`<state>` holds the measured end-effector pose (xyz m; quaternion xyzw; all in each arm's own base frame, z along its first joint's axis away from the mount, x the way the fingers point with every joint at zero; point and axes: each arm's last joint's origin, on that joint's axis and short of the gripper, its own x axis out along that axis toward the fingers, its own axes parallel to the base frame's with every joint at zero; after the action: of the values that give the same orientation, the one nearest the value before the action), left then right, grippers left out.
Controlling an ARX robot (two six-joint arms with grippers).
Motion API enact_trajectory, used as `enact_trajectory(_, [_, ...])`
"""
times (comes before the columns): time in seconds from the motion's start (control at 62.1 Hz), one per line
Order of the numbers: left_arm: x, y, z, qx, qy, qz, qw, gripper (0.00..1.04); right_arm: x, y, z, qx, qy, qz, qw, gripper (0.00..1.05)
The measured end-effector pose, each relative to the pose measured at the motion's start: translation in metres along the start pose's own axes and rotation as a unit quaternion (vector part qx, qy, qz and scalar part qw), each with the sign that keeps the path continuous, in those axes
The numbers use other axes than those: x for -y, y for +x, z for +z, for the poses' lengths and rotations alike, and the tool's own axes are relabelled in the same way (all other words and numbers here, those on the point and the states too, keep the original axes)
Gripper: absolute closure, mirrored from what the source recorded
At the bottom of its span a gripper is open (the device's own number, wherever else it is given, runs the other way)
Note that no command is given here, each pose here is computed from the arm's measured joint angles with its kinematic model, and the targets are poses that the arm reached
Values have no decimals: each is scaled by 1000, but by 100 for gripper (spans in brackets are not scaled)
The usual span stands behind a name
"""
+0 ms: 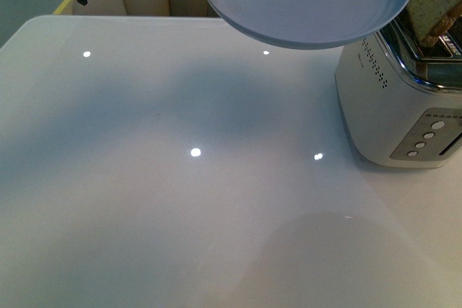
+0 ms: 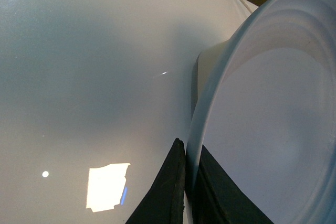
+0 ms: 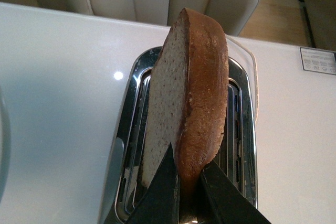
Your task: Left arm holds plate, right arm toasts bread
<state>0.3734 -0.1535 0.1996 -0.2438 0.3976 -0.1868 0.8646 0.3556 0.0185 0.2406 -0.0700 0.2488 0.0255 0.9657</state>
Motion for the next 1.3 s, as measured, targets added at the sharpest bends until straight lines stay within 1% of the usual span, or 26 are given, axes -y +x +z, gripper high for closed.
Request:
enact_trajectory(0.177, [0,0,0,0,0,0,1000,102,-1,9,-6,-18,-5,-8,1000,102])
enact_trajectory(0.419, [0,0,0,0,0,0,1000,102,-1,16,-5,-34,-13,-20,999,102])
enact_trajectory(0.757, [0,0,0,0,0,0,1000,102,-4,29,-10,-79,-34,-21,996,102])
enact_trajectory(0.966, [0,0,0,0,0,0,1000,102,-7,33,-14,-86,-39,-16,995,101])
enact_trajectory(0.982, [0,0,0,0,0,0,1000,102,-7,34,-14,-86,-40,-16,995,99])
enact_trajectory(0.999, [0,0,0,0,0,0,1000,102,-7,34,-14,-82,-39,-16,996,91])
enact_trajectory(1.063, [0,0,0,0,0,0,1000,102,-8,35,-13,-70,-32,-7,997,75])
enact_trajectory(1.176, [0,0,0,0,0,0,1000,102,-6,35,-15,-62,-23,-8,998,59])
enact_trajectory(1.224, [0,0,0,0,0,0,1000,102,-5,35,-18,-65,-14,-6,998,51])
enact_trajectory(1.305, [0,0,0,0,0,0,1000,102,-3,34,-22,-65,-4,-5,998,40])
